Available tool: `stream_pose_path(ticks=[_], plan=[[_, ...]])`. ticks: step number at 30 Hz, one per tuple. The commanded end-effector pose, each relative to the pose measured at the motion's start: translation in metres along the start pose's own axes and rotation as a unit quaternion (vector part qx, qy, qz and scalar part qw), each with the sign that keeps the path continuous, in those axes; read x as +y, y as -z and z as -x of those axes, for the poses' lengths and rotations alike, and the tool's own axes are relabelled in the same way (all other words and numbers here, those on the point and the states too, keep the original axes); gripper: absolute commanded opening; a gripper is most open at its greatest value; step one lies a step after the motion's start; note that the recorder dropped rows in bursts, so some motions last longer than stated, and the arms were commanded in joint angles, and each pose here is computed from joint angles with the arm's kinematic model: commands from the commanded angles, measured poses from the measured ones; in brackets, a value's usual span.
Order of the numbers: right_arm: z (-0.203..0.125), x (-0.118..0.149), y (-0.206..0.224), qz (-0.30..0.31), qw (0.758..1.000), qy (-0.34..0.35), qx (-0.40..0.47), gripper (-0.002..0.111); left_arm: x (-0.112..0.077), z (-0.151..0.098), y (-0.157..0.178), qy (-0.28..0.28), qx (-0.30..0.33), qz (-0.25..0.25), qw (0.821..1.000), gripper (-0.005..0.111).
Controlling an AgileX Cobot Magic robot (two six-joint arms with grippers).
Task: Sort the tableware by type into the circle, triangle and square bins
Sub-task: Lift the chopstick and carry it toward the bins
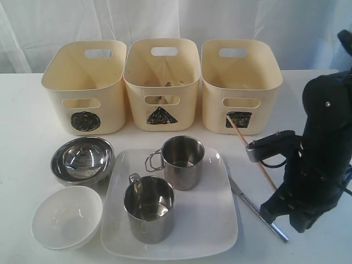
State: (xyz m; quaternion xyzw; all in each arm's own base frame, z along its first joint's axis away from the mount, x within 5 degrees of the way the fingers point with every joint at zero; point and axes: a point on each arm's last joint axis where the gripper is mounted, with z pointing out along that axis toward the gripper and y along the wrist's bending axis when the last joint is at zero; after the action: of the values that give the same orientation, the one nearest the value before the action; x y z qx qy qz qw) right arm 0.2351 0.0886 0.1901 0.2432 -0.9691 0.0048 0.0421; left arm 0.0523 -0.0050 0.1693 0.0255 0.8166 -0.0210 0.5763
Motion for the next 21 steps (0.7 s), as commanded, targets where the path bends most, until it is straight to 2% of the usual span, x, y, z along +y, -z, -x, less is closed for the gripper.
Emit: stream_pose_path(ticks=[1,4,7,10,15,21], plan=[[-0.005,0.000,0.022,-0.009,0.998,0.006,-0.062,0.000,0.000,-0.001,0.000,0.003,-0.001,0.001,1.000,0.000],[-0.002,0.001,0.036,-0.014,0.990,0.025,-0.137,0.000,0.000,-0.001,0.000,0.003,-0.001,0.001,1.000,0.000],[0.007,0.002,0.049,-0.017,0.972,0.027,-0.231,0.000,0.000,-0.001,0.000,0.003,-0.001,0.001,1.000,0.000],[0.020,0.002,0.059,-0.018,0.948,0.023,-0.318,0.000,0.000,-0.001,0.000,0.003,-0.001,0.001,1.000,0.000],[0.039,-0.001,0.077,-0.040,0.893,0.015,-0.448,0.000,0.000,-0.001,0.000,0.003,-0.001,0.001,1.000,0.000],[0.062,-0.007,0.103,-0.065,0.835,0.003,-0.546,0.000,0.000,-0.001,0.000,0.003,-0.001,0.001,1.000,0.000]])
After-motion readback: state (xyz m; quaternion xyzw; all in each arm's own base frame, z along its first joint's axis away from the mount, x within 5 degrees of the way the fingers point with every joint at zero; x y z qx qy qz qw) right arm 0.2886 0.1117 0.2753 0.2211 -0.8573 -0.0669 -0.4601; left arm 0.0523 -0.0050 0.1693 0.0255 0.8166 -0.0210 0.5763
